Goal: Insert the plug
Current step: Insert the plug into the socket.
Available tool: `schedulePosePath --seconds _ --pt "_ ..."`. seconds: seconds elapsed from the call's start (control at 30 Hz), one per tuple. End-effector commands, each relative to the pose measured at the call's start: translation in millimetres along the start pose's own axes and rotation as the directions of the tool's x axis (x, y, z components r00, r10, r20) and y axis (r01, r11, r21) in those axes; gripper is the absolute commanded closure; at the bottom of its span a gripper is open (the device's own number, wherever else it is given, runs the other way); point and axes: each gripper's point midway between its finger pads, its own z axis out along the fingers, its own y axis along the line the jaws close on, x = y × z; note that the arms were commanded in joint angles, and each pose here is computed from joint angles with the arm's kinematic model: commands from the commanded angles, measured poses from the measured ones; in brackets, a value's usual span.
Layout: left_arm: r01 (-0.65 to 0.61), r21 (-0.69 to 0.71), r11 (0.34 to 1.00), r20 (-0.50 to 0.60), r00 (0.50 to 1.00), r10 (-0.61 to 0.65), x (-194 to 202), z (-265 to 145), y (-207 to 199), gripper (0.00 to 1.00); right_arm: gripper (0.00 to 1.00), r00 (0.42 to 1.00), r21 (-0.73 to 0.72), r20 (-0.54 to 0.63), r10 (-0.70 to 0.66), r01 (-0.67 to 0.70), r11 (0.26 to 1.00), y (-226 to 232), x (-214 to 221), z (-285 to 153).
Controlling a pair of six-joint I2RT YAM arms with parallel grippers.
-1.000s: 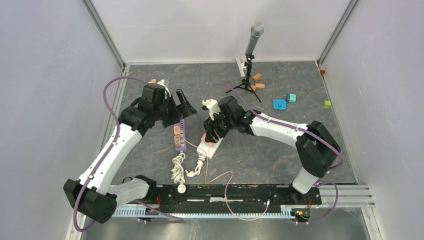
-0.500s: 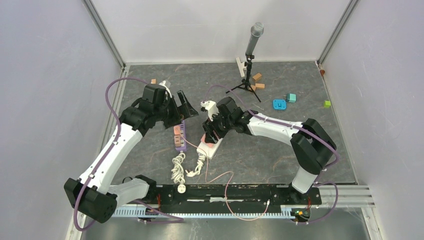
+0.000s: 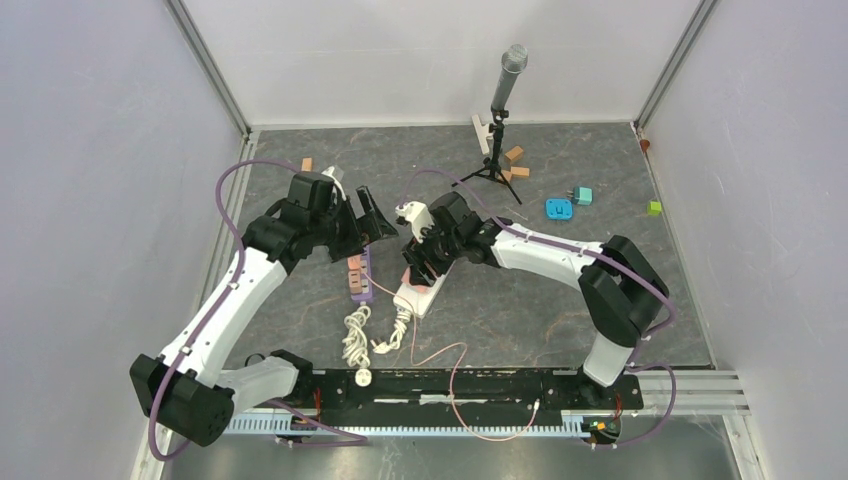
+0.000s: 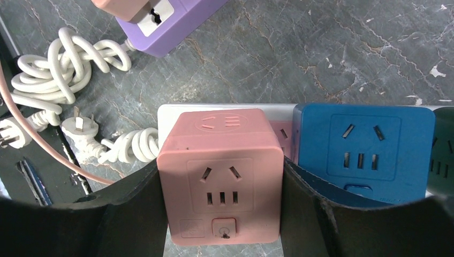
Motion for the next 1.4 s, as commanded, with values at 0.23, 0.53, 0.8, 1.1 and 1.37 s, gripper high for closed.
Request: schedulePosePath --seconds 0.23,0.53,0.8,1.1,1.37 --pt "-0.002 0.049 0.999 0.022 1.0 0.001 -3 -2 -8 0.0 1.0 0.997 -0.053 -0.01 -0.078 0.078 0.996 12 -12 -1" --pt "0.004 0.046 0.999 0.021 1.0 -0.005 0 -3 -5 0.0 1.0 0.998 0.014 -0.038 -0.049 0.049 0.999 4 -6 8" --pt "0.005 0.047 0.999 0.026 1.0 -0.006 1 -5 -4 0.0 1.0 0.985 0.093 -0.151 -0.08 0.095 0.991 -9 7 22" --pt "0.008 0.036 0.999 0.038 0.999 -0.009 -3 -4 -4 0.0 1.0 0.94 0.127 -0.305 -0.155 0.201 0.971 -7 49 29" --pt "0.011 -0.005 1.0 0.105 0.994 -0.01 -12 -13 3 0.0 1.0 0.903 0.11 -0.408 -0.135 0.195 0.975 -9 100 33"
